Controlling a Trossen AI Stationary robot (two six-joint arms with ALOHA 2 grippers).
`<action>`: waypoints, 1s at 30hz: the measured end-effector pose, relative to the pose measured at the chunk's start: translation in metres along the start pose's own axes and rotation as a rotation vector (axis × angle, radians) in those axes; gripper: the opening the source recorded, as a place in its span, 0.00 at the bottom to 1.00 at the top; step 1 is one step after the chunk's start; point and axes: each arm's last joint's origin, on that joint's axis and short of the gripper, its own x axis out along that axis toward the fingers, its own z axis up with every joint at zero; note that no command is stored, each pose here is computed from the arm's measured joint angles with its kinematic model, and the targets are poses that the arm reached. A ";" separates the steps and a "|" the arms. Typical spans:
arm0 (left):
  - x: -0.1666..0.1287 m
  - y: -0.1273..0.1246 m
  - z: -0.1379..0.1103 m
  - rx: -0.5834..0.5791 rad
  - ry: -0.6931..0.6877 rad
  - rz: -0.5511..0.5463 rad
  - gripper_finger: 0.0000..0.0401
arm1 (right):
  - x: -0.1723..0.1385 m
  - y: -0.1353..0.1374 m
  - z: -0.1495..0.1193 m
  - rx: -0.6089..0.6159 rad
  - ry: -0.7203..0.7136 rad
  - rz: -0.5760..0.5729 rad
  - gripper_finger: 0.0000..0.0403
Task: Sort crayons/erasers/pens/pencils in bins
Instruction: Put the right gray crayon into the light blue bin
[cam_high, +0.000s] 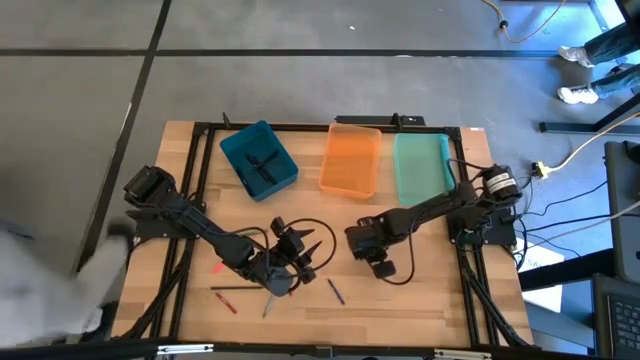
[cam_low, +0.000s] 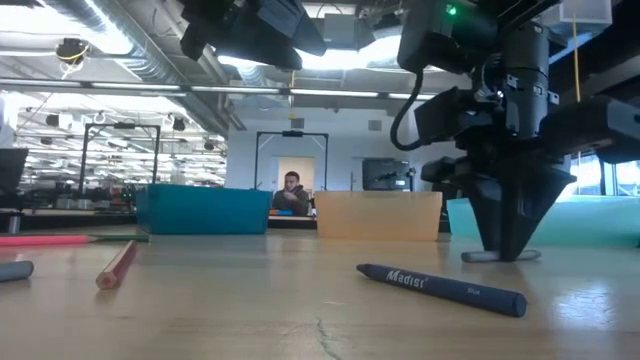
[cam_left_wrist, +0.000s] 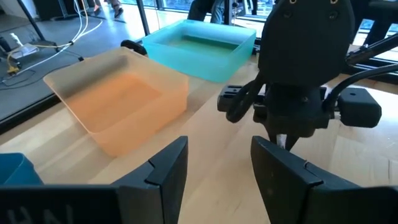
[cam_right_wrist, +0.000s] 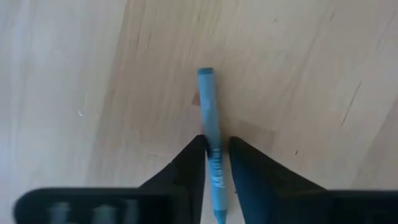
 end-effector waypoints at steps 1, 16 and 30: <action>0.000 0.000 0.000 0.000 0.000 0.000 0.42 | 0.001 0.000 -0.002 0.003 0.006 -0.007 0.15; 0.001 0.001 0.000 0.006 0.001 0.010 0.42 | -0.010 -0.002 0.002 -0.032 0.077 -0.126 0.08; 0.001 0.002 0.000 0.025 0.002 0.014 0.42 | -0.090 -0.001 -0.018 0.040 -0.013 -0.409 0.08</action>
